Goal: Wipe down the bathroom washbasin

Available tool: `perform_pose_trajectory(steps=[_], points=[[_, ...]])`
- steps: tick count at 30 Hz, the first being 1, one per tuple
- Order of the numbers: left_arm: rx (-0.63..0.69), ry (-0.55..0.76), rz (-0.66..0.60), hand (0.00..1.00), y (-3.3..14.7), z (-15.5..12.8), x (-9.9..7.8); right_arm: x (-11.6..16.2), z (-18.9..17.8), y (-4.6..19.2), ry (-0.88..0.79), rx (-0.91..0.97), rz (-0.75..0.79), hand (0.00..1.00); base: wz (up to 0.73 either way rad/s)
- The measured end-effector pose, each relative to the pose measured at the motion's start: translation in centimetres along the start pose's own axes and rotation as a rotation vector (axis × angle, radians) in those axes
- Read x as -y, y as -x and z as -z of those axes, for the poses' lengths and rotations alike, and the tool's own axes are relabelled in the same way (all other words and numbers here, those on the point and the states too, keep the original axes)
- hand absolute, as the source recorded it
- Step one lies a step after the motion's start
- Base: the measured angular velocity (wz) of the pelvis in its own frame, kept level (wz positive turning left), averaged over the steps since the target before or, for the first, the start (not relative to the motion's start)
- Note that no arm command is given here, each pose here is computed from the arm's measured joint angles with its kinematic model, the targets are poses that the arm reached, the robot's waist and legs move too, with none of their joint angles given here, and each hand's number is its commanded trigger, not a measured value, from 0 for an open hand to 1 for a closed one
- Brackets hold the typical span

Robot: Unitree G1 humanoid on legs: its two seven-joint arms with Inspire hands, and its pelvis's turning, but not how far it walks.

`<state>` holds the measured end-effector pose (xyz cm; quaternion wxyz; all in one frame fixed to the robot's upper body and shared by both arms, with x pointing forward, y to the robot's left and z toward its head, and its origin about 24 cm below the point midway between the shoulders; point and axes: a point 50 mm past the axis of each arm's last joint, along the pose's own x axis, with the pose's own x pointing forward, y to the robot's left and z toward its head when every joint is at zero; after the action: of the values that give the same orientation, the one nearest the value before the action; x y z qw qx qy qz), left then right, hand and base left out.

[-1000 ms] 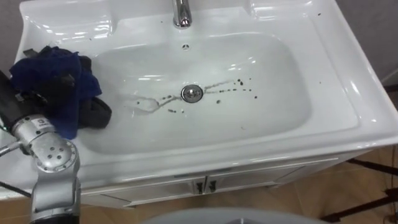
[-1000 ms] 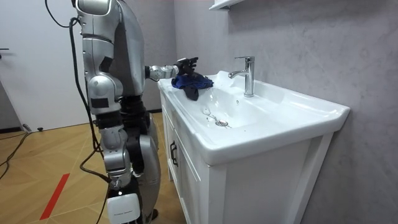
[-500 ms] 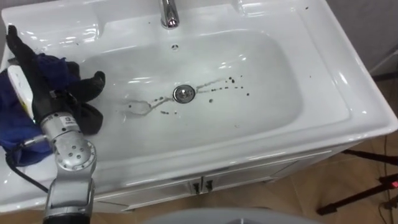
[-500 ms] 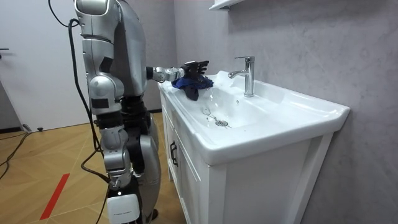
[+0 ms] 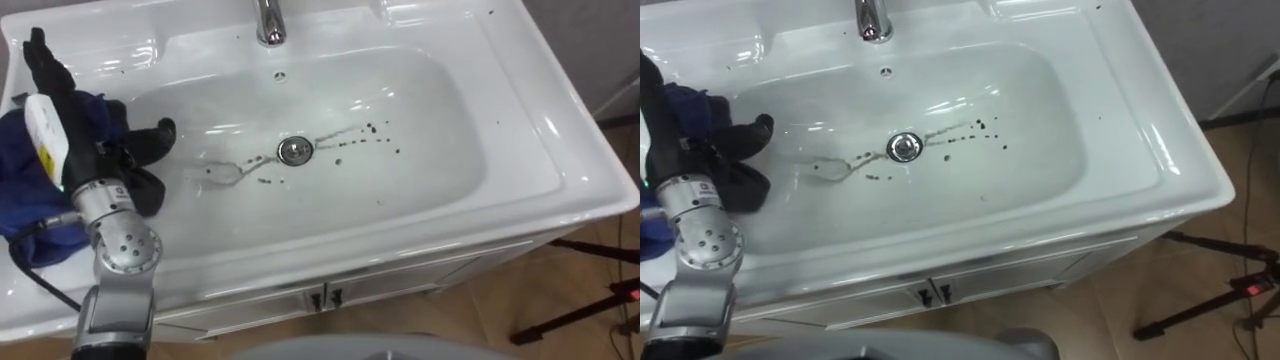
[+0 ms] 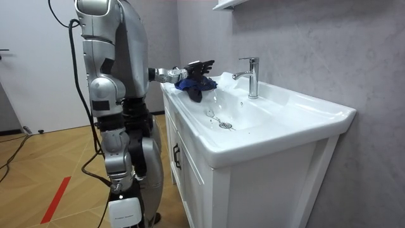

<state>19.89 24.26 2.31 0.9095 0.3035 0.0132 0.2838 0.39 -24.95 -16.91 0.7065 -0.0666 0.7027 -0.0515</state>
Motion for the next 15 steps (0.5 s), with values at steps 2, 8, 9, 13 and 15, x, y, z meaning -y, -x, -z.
perform_pose_trajectory(steps=[2, 8, 9, 13, 15], points=[[-0.010, -0.028, 0.013, 0.00, 0.1, 0.4, 0.2, 0.0, 0.0, 0.0, 0.000, -0.002, 0.004, 0.00, 0.00], [-0.034, -0.141, 0.042, 0.00, 0.6, 1.9, 0.7, 0.1, -0.4, 0.0, 0.003, 0.012, 0.022, 0.00, -0.02], [-0.039, -0.160, 0.047, 0.00, 0.6, 2.2, 0.7, 0.1, -0.4, 0.0, 0.008, 0.012, 0.025, 0.00, 0.00], [-0.078, -0.242, 0.075, 0.00, 1.1, 3.5, 1.0, 0.1, -0.3, 0.0, 0.028, 0.001, 0.029, 0.00, -0.04], [-0.086, -0.294, 0.094, 0.00, 1.3, 4.2, 1.2, 0.1, -0.3, 0.0, 0.043, -0.009, 0.030, 0.00, -0.12]])
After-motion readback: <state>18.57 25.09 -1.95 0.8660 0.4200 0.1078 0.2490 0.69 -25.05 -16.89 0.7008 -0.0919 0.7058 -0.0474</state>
